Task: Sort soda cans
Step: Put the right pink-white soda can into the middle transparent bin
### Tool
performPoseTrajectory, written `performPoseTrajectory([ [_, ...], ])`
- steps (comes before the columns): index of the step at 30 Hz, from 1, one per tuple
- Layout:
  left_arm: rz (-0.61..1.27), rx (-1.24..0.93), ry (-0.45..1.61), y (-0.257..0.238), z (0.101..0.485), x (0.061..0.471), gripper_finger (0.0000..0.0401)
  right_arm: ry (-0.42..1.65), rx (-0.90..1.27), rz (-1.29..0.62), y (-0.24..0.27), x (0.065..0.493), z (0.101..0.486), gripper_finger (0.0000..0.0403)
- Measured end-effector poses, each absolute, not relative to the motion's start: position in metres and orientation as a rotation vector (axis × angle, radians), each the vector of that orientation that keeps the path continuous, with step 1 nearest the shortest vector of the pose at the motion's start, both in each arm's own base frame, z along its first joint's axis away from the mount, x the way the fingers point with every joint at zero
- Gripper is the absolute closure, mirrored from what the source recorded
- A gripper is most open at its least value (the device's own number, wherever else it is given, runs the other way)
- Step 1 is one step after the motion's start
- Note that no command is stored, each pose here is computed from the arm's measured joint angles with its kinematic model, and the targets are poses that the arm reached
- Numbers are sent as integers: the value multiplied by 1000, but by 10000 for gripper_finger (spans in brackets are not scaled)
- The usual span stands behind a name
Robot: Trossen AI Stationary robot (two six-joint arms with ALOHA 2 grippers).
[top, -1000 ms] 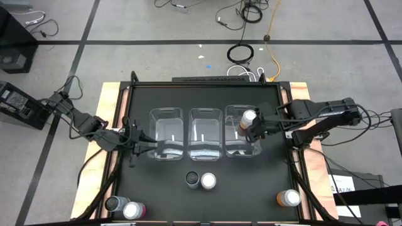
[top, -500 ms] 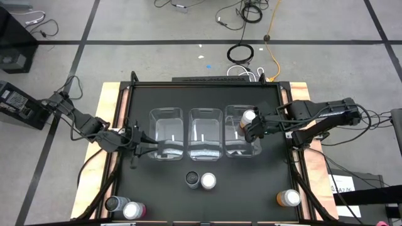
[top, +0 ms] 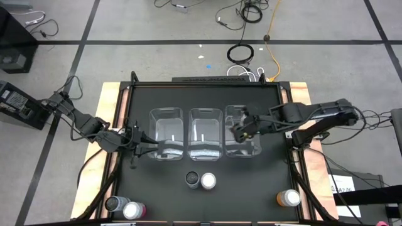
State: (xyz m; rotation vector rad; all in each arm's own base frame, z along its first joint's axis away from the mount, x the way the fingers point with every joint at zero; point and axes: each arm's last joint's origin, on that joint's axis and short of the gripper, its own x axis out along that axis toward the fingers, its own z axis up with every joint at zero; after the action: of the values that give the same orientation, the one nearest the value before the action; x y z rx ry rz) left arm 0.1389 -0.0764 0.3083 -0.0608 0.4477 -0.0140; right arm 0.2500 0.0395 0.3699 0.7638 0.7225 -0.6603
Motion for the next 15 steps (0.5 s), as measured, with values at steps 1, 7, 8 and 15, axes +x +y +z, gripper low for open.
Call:
performPoseTrajectory([
  [1,-14,-61,448,-76,308,139,280,698,746,-617,42,260,369,44],
  [7,-14,-62,447,-76,308,139,280,688,624,-248,68,321,348,44],
  [8,-14,-62,447,-76,308,139,280,717,612,-213,73,327,341,44],
  [15,-15,-63,447,-76,308,139,280,970,523,-167,101,343,292,44],
])
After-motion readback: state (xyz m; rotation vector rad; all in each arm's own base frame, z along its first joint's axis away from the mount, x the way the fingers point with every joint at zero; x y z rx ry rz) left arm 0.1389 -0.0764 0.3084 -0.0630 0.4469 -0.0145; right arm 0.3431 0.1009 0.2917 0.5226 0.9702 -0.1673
